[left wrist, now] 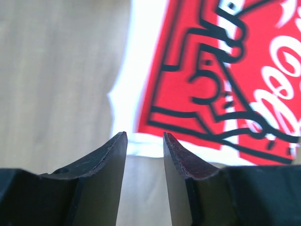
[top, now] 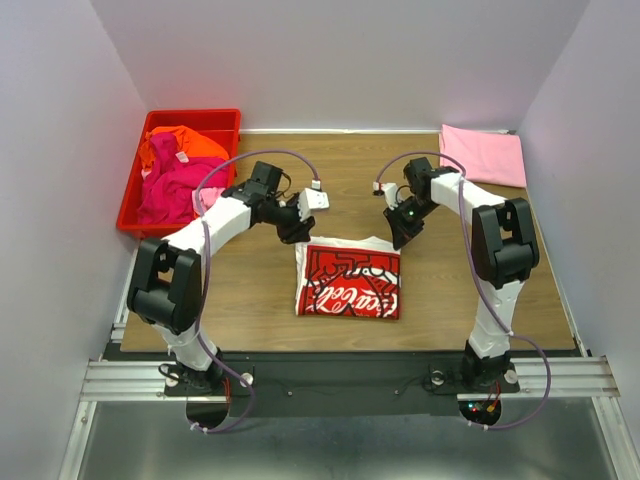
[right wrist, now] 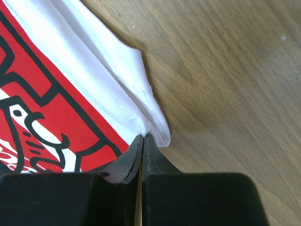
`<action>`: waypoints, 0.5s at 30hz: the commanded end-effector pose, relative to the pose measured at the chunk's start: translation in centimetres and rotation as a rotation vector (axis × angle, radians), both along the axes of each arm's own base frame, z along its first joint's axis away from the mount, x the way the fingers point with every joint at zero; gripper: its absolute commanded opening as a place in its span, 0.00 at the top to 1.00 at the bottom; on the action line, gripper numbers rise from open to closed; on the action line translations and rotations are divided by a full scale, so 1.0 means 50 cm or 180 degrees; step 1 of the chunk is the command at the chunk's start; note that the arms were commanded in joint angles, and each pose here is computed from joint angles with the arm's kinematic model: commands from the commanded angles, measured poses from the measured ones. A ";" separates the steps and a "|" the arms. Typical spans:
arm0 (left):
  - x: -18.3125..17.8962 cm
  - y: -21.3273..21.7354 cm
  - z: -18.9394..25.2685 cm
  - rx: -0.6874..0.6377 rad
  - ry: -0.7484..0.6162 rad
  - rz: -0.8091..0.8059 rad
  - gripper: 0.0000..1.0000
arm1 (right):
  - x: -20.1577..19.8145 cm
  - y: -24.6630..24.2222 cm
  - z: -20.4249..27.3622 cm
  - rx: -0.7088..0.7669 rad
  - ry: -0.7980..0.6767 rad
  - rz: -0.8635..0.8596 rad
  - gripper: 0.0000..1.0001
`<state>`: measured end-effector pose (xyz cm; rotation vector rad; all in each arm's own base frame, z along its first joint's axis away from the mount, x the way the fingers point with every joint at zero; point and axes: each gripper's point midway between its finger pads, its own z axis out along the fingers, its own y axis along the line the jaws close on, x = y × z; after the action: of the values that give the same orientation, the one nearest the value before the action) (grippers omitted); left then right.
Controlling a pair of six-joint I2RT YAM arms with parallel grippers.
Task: Fold and stack the t-shirts
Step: Fold the tshirt
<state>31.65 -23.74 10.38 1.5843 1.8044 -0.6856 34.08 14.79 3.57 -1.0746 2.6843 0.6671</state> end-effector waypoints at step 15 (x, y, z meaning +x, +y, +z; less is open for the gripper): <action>0.062 -0.015 -0.038 0.0011 0.0321 0.0010 0.46 | 0.051 0.025 0.073 0.0238 -0.0380 -0.0026 0.99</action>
<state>34.48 -23.55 6.56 1.5704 1.9337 -0.7345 34.67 15.14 4.09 -1.0635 2.6628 0.6746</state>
